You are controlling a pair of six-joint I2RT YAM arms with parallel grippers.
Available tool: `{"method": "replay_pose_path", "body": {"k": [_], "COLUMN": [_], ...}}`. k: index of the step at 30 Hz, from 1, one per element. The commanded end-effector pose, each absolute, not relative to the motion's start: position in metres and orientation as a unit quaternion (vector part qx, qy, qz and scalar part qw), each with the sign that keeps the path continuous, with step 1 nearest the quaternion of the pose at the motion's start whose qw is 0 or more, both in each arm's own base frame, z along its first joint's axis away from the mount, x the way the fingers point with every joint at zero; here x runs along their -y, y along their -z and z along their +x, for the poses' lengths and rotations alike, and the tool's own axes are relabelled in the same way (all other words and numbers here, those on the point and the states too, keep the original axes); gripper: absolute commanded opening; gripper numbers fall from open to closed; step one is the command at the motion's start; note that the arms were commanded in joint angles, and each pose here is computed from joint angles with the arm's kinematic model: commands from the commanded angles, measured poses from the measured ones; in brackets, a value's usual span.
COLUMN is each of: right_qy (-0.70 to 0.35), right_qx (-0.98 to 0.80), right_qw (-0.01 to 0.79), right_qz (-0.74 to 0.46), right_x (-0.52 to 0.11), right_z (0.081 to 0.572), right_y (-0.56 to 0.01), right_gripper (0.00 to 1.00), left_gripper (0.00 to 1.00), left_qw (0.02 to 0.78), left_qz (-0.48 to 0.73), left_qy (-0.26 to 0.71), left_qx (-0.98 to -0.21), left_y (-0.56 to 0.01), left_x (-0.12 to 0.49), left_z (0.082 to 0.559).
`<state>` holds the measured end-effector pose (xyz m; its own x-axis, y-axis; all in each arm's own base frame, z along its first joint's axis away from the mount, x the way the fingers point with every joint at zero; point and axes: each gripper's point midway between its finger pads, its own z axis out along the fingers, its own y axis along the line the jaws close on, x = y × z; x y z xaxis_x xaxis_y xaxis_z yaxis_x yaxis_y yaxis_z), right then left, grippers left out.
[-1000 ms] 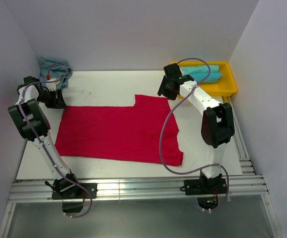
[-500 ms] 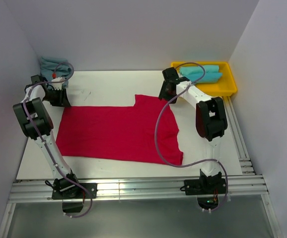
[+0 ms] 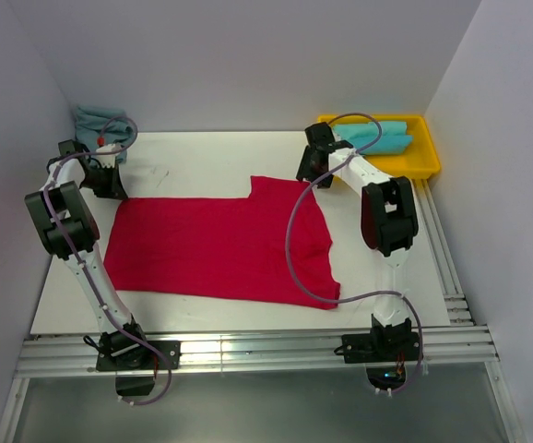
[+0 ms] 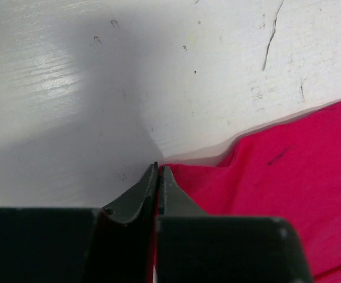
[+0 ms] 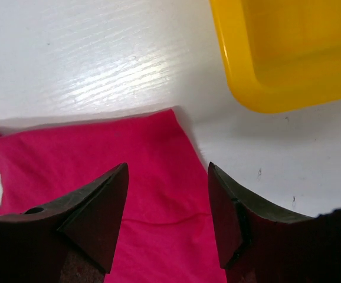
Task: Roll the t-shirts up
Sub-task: Fold the tshirt
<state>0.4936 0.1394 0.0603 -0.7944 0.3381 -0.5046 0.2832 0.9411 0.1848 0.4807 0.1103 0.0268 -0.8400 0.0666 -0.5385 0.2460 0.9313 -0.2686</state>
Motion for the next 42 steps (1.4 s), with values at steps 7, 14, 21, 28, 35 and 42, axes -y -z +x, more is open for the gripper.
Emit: {"method": "replay_pose_path", "body": {"k": [7,14,21,28,35,42], "right_qy": [-0.047,-0.045,-0.063,-0.076,-0.097,-0.117], "right_qx": [-0.939,-0.941,-0.944,-0.943,-0.932,-0.920], "right_qw": [0.307,0.302,0.286,0.284,0.309,0.336], "right_qz": [0.145,0.146,0.153,0.155,0.160,0.168], "right_x": [-0.134,-0.133,-0.140,-0.145,-0.147,-0.147], "right_z": [0.527,0.539,0.538,0.530,0.524,0.515], "right_y": [-0.066,-0.053,-0.035,-0.036,-0.063,-0.092], "right_gripper": [0.65,0.65,0.58,0.32,0.05,0.00], "left_gripper": [0.00,0.00,0.00,0.00,0.00,0.00], "left_qw": [0.283,0.283,0.280,0.287,0.298,0.317], "left_qz": [0.099,0.102,0.104,0.106,0.110,0.119], "left_qy": [0.166,0.157,0.155,0.154,0.155,0.150], "left_qx": [-0.940,-0.941,-0.942,-0.940,-0.935,-0.929], "left_y": [-0.043,-0.045,-0.047,-0.053,-0.065,-0.081], "left_x": [-0.099,-0.100,-0.100,-0.098,-0.096,-0.094], "left_z": [0.483,0.480,0.478,0.479,0.479,0.477]}}
